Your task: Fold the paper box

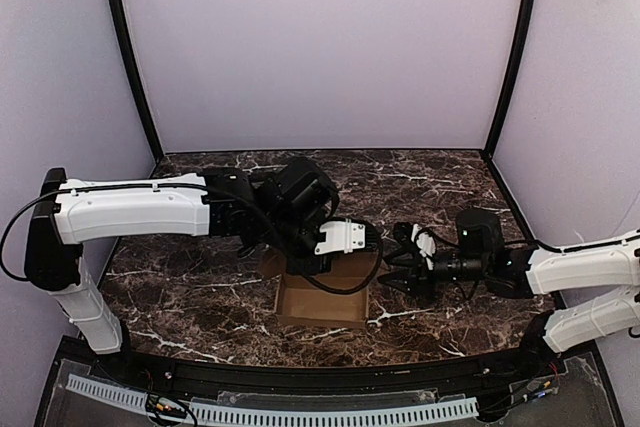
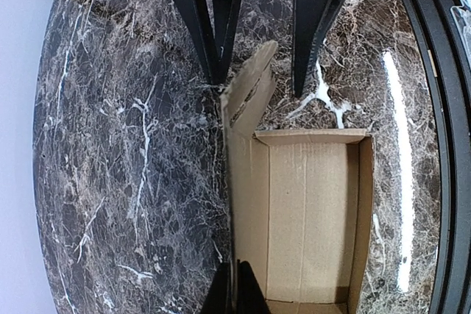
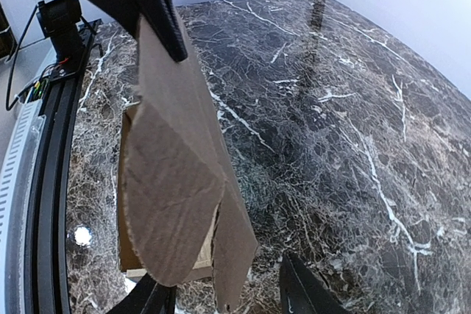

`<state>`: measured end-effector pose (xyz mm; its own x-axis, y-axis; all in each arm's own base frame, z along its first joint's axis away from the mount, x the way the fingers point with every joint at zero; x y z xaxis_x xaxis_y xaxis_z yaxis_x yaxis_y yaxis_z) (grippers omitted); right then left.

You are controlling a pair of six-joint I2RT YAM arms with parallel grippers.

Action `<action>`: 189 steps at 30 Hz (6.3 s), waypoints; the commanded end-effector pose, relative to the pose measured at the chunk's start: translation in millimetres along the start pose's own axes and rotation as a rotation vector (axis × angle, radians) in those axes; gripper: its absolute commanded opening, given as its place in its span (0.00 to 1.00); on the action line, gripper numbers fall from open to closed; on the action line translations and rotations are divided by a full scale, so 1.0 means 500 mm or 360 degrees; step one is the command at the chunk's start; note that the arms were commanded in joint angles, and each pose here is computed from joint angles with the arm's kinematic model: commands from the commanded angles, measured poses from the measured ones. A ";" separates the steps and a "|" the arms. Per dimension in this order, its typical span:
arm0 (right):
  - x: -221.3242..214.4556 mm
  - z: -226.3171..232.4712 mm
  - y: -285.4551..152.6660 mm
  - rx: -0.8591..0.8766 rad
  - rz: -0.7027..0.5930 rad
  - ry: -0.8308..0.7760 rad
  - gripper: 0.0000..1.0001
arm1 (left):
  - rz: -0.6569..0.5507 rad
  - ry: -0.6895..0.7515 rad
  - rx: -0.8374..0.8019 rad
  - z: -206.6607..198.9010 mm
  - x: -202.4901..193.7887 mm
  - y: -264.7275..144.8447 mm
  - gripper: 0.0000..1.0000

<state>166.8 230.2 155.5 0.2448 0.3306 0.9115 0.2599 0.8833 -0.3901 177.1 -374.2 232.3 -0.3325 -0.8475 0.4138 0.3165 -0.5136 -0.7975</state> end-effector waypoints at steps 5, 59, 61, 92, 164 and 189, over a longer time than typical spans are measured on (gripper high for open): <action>0.016 -0.008 0.003 -0.0028 -0.0042 -0.0058 0.26 | -0.0035 -0.0037 0.0001 0.006 0.005 -0.031 0.00; 0.049 0.001 -0.019 -0.0072 -0.0029 -0.0016 0.00 | -0.0518 -0.1341 0.0523 -0.109 -0.286 -0.186 0.64; 0.051 0.002 -0.019 -0.0067 -0.0032 -0.0011 0.00 | -0.0545 -0.1381 0.0446 -0.125 -0.288 -0.175 0.61; 0.056 0.007 -0.006 0.0025 -0.0044 0.0025 0.00 | -0.0696 -0.1363 0.0093 -0.136 -0.274 -0.078 0.19; 0.009 0.075 0.071 -0.0640 -0.0153 0.0629 0.00 | -0.0534 -0.1588 0.0074 -0.165 -0.235 0.017 0.00; 0.045 0.072 -0.023 -0.0793 -0.0312 0.0628 0.31 | -0.0406 -0.1480 0.0378 -0.167 -0.227 0.023 0.00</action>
<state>137.5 249.6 187.8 0.4589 -0.0659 0.8861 0.6856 0.6606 -0.3059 144.3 -276.4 150.0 0.3913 -0.3648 0.8449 0.5066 -0.6811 -0.5286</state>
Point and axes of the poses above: each gripper's point midway between its finger pads, its own y axis out along the fingers, its own z axis along the line the jaws close on, x = y × z, the point moved 7 cm from there along -y, back along the fingers, and after that the axes turned 7 degrees about y, right-handed, at the moved point
